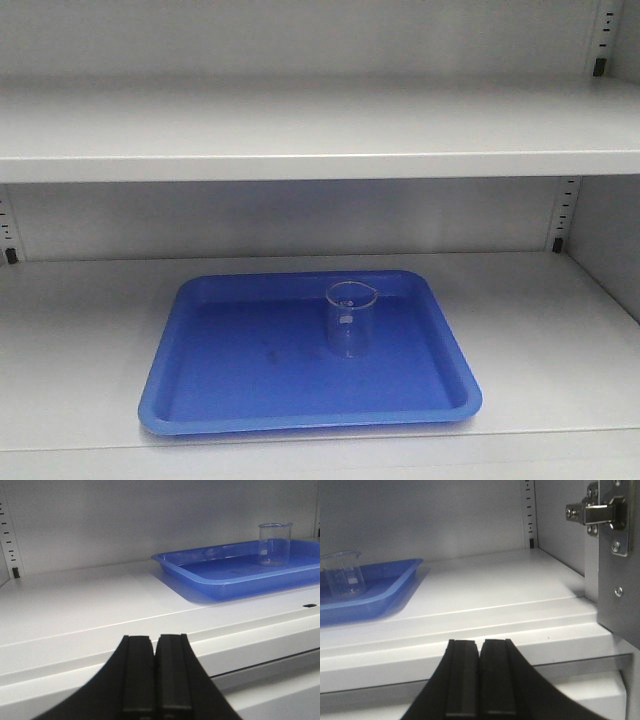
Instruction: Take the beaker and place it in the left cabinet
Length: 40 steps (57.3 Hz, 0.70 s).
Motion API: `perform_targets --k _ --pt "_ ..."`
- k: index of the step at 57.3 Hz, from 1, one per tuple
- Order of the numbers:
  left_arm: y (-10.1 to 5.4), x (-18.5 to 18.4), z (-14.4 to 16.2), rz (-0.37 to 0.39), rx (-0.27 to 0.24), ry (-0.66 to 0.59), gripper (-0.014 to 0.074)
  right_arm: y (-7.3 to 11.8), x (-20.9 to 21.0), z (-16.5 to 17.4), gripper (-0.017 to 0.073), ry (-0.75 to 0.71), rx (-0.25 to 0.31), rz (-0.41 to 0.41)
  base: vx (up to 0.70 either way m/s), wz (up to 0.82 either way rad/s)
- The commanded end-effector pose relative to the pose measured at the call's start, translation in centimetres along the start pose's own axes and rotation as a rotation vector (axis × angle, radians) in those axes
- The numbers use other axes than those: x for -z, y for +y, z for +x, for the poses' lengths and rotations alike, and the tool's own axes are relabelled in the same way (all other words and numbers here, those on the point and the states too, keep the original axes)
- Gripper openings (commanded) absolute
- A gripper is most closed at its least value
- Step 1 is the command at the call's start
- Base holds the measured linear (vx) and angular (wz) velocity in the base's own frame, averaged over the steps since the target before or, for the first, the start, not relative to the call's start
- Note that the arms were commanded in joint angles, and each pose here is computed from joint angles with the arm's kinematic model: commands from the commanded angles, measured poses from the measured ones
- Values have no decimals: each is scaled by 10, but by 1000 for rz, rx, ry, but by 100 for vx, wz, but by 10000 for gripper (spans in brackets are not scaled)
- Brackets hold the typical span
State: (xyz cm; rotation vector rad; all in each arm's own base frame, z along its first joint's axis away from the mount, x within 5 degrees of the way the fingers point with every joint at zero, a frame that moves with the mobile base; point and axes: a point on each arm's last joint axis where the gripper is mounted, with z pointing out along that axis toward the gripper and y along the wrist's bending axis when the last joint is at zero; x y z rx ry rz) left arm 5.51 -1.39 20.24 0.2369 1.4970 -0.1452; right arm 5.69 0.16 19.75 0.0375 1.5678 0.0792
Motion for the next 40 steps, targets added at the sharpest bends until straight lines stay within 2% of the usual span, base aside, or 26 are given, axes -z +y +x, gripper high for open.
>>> perform_targets --k 1,40 --pt "0 1 -3 -3 12 -87 1 0 1 -5 -9 -81 14 -1 0 0" --pt "0 1 -3 -3 12 -87 1 0 1 -5 -9 -81 14 -1 0 0"
